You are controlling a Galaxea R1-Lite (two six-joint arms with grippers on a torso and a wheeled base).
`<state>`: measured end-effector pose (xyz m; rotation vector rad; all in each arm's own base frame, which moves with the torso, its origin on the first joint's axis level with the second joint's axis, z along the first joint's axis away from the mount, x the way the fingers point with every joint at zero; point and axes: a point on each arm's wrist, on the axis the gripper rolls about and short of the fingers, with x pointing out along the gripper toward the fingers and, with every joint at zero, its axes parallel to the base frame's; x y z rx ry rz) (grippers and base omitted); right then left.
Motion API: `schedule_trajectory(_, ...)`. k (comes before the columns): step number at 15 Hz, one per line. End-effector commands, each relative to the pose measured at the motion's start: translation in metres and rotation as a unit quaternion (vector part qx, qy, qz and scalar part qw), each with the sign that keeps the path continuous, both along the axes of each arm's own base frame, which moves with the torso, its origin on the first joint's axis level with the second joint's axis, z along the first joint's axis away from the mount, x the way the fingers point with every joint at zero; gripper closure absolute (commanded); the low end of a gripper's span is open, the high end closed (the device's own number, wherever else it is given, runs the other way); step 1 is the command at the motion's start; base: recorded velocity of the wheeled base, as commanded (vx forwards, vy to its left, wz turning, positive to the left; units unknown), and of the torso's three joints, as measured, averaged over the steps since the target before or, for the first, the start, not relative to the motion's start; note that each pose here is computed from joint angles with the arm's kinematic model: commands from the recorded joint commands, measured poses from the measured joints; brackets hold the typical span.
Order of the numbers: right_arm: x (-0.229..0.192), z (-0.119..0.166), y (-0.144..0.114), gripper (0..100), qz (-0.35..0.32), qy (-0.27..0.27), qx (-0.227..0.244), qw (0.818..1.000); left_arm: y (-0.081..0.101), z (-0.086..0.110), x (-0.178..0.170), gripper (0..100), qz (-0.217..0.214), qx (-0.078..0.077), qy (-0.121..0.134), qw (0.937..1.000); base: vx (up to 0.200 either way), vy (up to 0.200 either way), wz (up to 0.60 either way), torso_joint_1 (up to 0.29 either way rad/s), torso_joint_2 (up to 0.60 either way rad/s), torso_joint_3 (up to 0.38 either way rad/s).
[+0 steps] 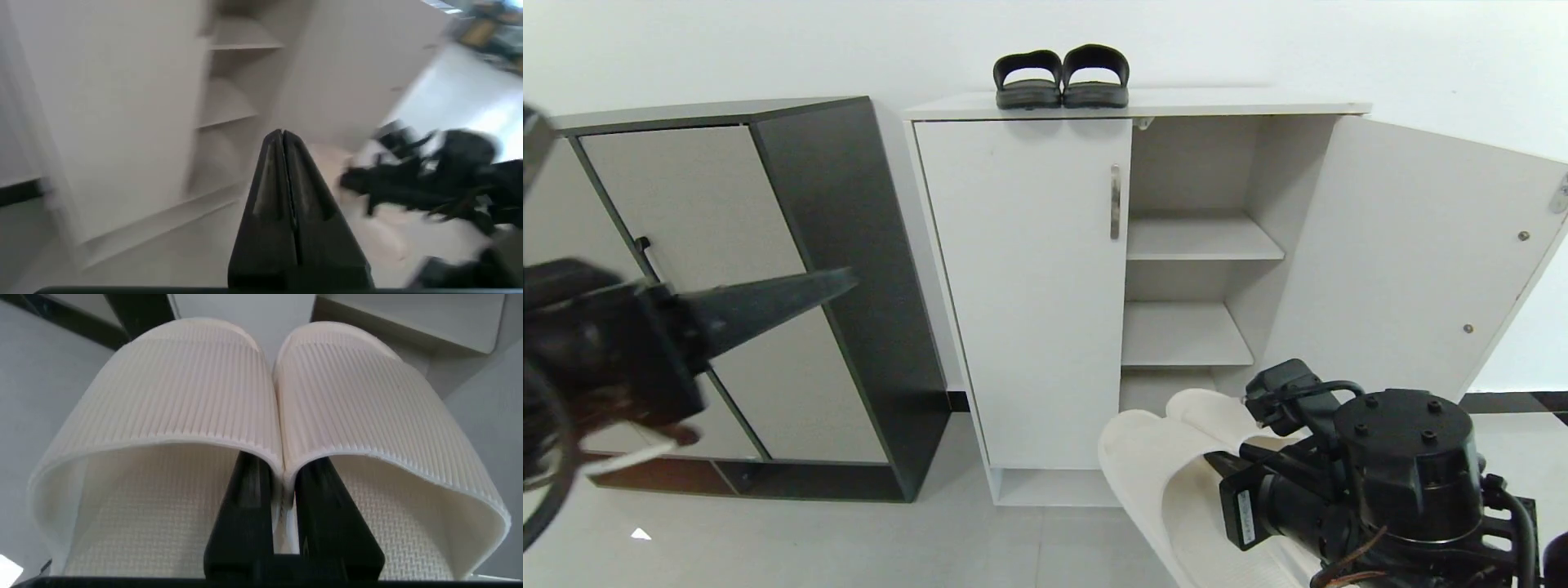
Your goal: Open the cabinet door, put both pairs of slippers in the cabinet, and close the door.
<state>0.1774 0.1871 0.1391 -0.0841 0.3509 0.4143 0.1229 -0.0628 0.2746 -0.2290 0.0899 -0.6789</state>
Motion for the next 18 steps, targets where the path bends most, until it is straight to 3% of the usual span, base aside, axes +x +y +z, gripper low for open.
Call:
schedule_trajectory(1, 0.009, -0.003, -0.001, 100, -0.016, 0.002, -0.004, 1.000, 0.052, -0.056, -0.090, 100, 0.176, 0.035, -0.030, 0.9834, 0.000, 0.000, 0.00, 0.000, 0.00, 0.000)
schedule_trajectory(2, 0.010, -0.003, -0.002, 100, -0.018, 0.003, -0.004, 1.000, 0.058, -0.068, -0.102, 100, 0.212, 0.041, -0.028, 0.9759, 0.000, 0.000, 0.00, 0.000, 0.00, 0.000)
schedule_trajectory(3, 0.010, -0.003, -0.003, 100, -0.019, 0.003, -0.005, 1.000, 0.065, -0.088, -0.119, 100, 0.287, 0.070, -0.022, 0.9552, 0.000, 0.000, 0.00, 0.000, 0.00, 0.000)
schedule_trajectory(4, 0.010, -0.003, -0.003, 100, -0.024, 0.001, -0.006, 1.000, 0.066, -0.100, -0.127, 100, 0.320, 0.093, -0.013, 0.9429, 0.000, 0.000, 0.00, 0.000, 0.00, 0.000)
schedule_trajectory(5, 0.011, -0.004, -0.003, 100, -0.034, -0.001, -0.011, 0.999, 0.067, -0.116, -0.133, 100, 0.346, 0.105, -0.007, 0.9321, 0.000, 0.000, 0.00, 0.000, 0.00, 0.000)
schedule_trajectory(7, 0.011, -0.006, -0.002, 100, -0.040, -0.001, -0.016, 0.999, 0.065, -0.146, -0.139, 100, 0.413, 0.118, 0.009, 0.9028, 0.000, 0.000, 0.00, 0.000, 0.00, 0.000)
schedule_trajectory(8, 0.011, -0.006, -0.002, 100, -0.040, -0.001, -0.016, 0.999, 0.064, -0.157, -0.141, 100, 0.418, 0.117, 0.006, 0.9009, 0.000, 0.000, 0.00, 0.000, 0.00, 0.000)
schedule_trajectory(9, 0.011, -0.006, -0.002, 100, -0.040, -0.001, -0.018, 0.999, 0.062, -0.176, -0.146, 100, 0.383, 0.111, -0.010, 0.9169, 0.000, 0.000, 0.00, 0.000, 0.00, 0.000)
schedule_trajectory(10, 0.011, -0.006, -0.002, 100, -0.039, 0.000, -0.018, 0.999, 0.062, -0.188, -0.143, 100, 0.376, 0.117, 0.005, 0.9194, 0.000, 0.000, 0.00, 0.000, 0.00, 0.000)
schedule_trajectory(12, 0.010, -0.005, -0.001, 100, -0.037, -0.004, -0.015, 0.999, 0.061, -0.194, -0.139, 100, 0.365, 0.117, -0.014, 0.9235, 0.000, 0.000, 0.00, 0.000, 0.00, 0.000)
schedule_trajectory(13, 0.010, -0.005, 0.000, 100, -0.038, -0.005, -0.015, 0.999, 0.061, -0.197, -0.139, 100, 0.353, 0.136, -0.005, 0.9255, 0.000, 0.000, 0.00, 0.000, 0.00, 0.000)
schedule_trajectory(14, 0.010, -0.004, 0.001, 100, -0.040, -0.007, -0.015, 0.999, 0.061, -0.198, -0.140, 100, 0.329, 0.140, -0.012, 0.9339, 0.000, 0.000, 0.00, 0.000, 0.00, 0.000)
schedule_trajectory(15, 0.012, -0.004, 0.003, 100, -0.040, -0.008, -0.014, 0.999, 0.063, -0.199, -0.142, 100, 0.291, 0.132, -0.030, 0.9472, 0.000, 0.000, 0.00, 0.000, 0.00, 0.000)
schedule_trajectory(16, 0.017, -0.004, 0.009, 100, -0.042, -0.009, -0.010, 0.999, 0.062, -0.199, -0.144, 100, 0.306, 0.130, -0.037, 0.9425, 0.000, 0.000, 0.00, 0.000, 0.00, 0.000)
schedule_trajectory(18, 0.028, -0.005, 0.019, 100, -0.071, -0.018, -0.013, 0.997, 0.062, -0.199, -0.146, 100, 0.310, 0.128, -0.051, 0.9409, 0.000, 0.000, 0.00, 0.000, 0.00, 0.000)
